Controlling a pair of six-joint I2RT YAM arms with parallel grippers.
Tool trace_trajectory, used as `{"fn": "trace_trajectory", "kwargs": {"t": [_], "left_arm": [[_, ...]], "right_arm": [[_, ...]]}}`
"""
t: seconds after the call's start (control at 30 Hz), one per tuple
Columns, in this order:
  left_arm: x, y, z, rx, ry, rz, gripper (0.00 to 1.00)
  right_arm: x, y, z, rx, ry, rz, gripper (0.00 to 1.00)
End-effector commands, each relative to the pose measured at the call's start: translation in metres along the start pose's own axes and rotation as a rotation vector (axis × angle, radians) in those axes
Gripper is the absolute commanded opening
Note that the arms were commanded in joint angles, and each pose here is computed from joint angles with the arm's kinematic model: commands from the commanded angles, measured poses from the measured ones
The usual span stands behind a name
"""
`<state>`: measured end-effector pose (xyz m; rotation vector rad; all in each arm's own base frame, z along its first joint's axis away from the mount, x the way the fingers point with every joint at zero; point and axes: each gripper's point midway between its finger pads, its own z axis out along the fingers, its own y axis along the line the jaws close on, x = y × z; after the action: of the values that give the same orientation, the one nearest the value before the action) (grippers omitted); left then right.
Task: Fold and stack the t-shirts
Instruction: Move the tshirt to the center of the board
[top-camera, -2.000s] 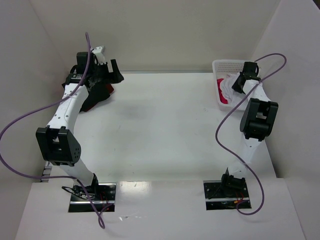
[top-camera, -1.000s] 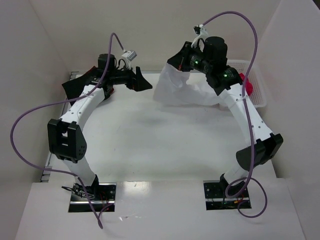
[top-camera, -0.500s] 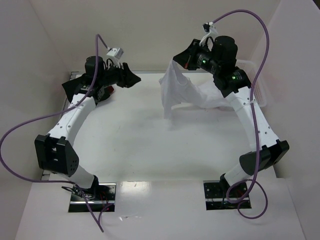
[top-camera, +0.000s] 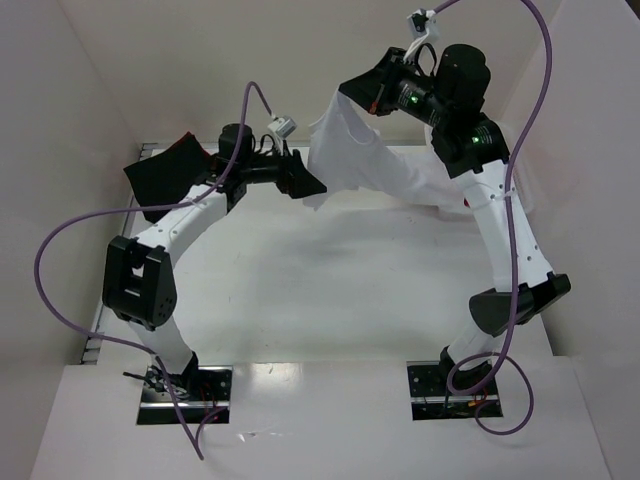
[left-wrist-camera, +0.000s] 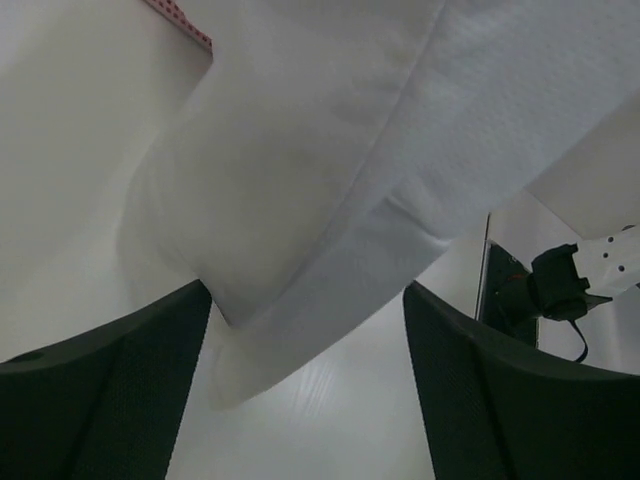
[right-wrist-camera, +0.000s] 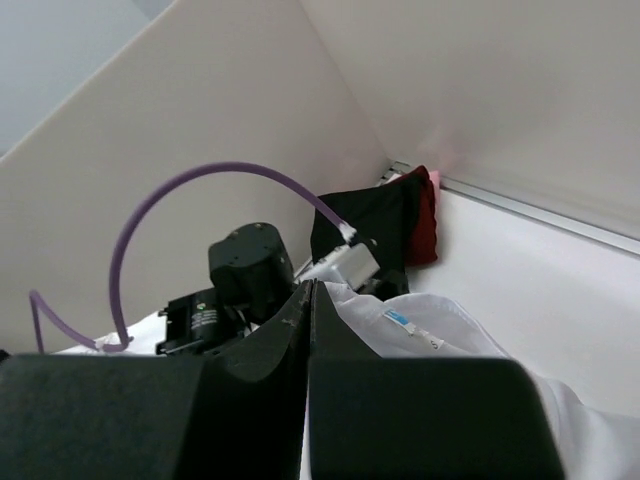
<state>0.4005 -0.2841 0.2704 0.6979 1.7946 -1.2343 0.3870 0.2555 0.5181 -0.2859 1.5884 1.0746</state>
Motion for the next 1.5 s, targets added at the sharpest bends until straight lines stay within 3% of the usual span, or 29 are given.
{"fn": "trace_trajectory", "kwargs": {"t": [0.0,0.03,0.17,0.2,0.3,0.53,0.7,0.83,0.97,1.17,1.37,1.43,1.47], "left_arm": [[-0.04,-0.006,0.008,0.023,-0.11,0.143,0.76],[-0.041,-0.006,0.008,0.022,-0.116,0.149,0.71],[-0.053,-0.003,0.009,-0.005,-0.164,0.149,0.16],[-0.06,-0.006,0.006,-0.015,-0.175,0.156,0.07],[-0.08,-0.007,-0.012,-0.107,-0.198,0.147,0.01],[-0.152,-0.037,-0.124,-0.38,-0.37,0.24,0.0],[-0.206,-0.12,-0.221,-0.573,-0.586,0.427,0.0],[-0.213,-0.172,-0.255,-0.583,-0.674,0.506,0.0],[-0.204,-0.189,-0.249,-0.508,-0.645,0.521,0.0],[-0.164,-0.142,-0.192,-0.379,-0.449,0.399,0.0],[-0.07,-0.077,-0.113,-0.259,-0.198,0.141,0.0],[-0.05,-0.079,-0.095,-0.201,-0.131,0.113,0.05],[-0.035,-0.079,-0.085,-0.173,-0.083,0.097,0.12]], "right_arm": [[-0.021,0.026,-0.006,-0.093,-0.046,-0.042,0.0],[-0.021,0.026,-0.006,-0.096,-0.045,-0.042,0.0],[-0.026,0.036,-0.013,-0.114,-0.056,-0.054,0.0],[-0.031,0.039,-0.016,-0.114,-0.066,-0.059,0.0],[-0.045,0.048,-0.021,-0.124,-0.1,-0.078,0.0],[-0.071,0.073,-0.033,-0.171,-0.164,-0.103,0.0],[-0.094,0.1,-0.056,-0.204,-0.234,-0.138,0.0],[-0.103,0.12,-0.079,-0.224,-0.269,-0.172,0.0],[-0.074,0.079,-0.067,-0.098,-0.222,-0.121,0.0],[-0.009,0.002,-0.06,0.132,-0.135,-0.037,0.01],[0.046,-0.049,-0.068,0.254,-0.041,0.036,0.04],[0.056,-0.055,-0.074,0.273,-0.028,0.058,0.08],[0.065,-0.06,-0.075,0.286,-0.013,0.067,0.13]]}}
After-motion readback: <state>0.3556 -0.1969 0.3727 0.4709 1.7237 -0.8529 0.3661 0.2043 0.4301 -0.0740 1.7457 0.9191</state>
